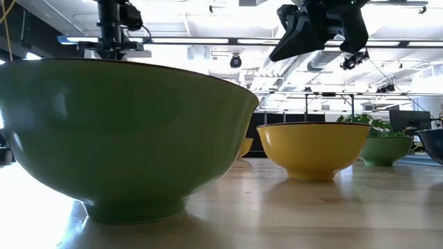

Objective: Pick & Place Mini bowls
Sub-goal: Stack the yellow patterned bowl on top of the yellow patterned bowl on the shelf

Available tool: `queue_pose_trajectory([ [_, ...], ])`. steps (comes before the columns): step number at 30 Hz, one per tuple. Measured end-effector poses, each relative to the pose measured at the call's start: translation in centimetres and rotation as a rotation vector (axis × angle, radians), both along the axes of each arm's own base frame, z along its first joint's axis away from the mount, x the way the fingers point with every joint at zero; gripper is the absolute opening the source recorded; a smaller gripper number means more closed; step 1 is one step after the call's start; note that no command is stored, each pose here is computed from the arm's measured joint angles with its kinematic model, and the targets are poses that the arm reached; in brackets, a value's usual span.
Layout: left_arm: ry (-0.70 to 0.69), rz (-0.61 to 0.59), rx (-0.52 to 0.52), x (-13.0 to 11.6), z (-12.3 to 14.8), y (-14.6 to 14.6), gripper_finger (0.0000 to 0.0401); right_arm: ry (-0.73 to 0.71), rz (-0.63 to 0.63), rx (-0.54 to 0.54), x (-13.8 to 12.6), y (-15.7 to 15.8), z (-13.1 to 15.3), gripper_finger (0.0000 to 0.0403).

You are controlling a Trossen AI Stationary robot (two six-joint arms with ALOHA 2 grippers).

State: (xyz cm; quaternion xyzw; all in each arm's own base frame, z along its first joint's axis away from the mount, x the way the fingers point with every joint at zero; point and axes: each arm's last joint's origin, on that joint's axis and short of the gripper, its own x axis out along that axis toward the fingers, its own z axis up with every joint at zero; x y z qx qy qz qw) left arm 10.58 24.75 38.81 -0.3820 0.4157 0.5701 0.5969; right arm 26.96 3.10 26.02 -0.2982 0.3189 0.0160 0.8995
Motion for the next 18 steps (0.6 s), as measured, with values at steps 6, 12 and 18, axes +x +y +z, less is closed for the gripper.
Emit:
queue_pose_trajectory([
  [6,0.008,-0.022,-0.011,-0.02,-0.03,-0.09,0.0015,0.001,0.004,-0.005,0.0,0.0,0.0,0.0],
  [12,0.014,-0.039,-0.021,-0.04,-0.07,-0.18,0.006,0.001,0.004,-0.005,0.0,0.0,0.0,0.0],
  [18,0.013,-0.042,-0.023,-0.04,-0.05,-0.2,0.0115,0.001,0.004,-0.005,0.0,0.01,0.0,0.0],
])
